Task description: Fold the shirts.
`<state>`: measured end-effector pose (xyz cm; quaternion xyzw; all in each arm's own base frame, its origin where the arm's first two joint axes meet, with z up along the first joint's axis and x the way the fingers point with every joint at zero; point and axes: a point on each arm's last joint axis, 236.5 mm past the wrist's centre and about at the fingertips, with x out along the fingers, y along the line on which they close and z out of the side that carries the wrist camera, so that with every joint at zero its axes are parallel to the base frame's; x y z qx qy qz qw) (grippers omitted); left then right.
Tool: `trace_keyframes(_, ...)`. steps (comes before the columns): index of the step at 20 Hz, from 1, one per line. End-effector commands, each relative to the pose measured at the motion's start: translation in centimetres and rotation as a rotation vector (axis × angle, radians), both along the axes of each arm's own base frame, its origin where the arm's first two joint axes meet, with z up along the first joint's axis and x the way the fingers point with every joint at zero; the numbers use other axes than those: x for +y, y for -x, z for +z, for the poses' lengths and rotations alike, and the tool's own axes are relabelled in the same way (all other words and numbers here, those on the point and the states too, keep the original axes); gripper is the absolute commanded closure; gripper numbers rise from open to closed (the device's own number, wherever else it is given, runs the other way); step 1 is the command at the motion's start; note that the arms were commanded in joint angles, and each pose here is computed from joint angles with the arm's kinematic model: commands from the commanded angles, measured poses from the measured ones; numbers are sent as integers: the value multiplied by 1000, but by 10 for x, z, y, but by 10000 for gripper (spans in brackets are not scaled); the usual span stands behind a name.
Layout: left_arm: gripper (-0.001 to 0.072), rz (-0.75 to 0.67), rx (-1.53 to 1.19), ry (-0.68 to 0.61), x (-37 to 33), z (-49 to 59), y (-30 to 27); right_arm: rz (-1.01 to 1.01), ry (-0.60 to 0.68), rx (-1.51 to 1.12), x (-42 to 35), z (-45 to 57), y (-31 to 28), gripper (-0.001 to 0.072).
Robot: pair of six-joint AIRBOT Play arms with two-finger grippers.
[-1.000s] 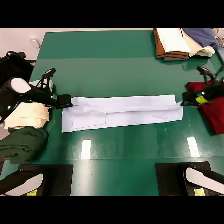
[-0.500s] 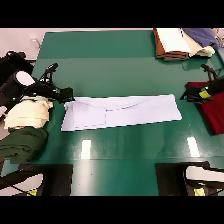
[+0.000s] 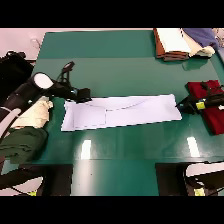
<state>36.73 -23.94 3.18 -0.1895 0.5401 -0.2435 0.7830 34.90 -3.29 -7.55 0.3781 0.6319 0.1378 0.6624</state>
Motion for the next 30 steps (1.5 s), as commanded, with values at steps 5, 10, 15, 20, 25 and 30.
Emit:
trace_keyframes(5,680,-91,70,39,-88,-38,-7,78,44,-99,34,14,-22,696)
trace_keyframes(10,680,-140,116,61,-136,-67,-15,124,34,-389,65,137,-43,697)
trace_keyframes(15,680,-162,127,69,-158,-81,-20,243,61,-576,132,237,-44,697)
trace_keyframes(20,680,-143,120,76,-161,-87,-28,364,19,-690,207,294,-32,697)
trace_keyframes(25,680,-99,90,87,-162,-84,-40,440,-33,-761,264,319,-16,697)
trace_keyframes(30,680,-80,83,76,-130,-62,-55,456,-73,-800,301,326,-11,697)
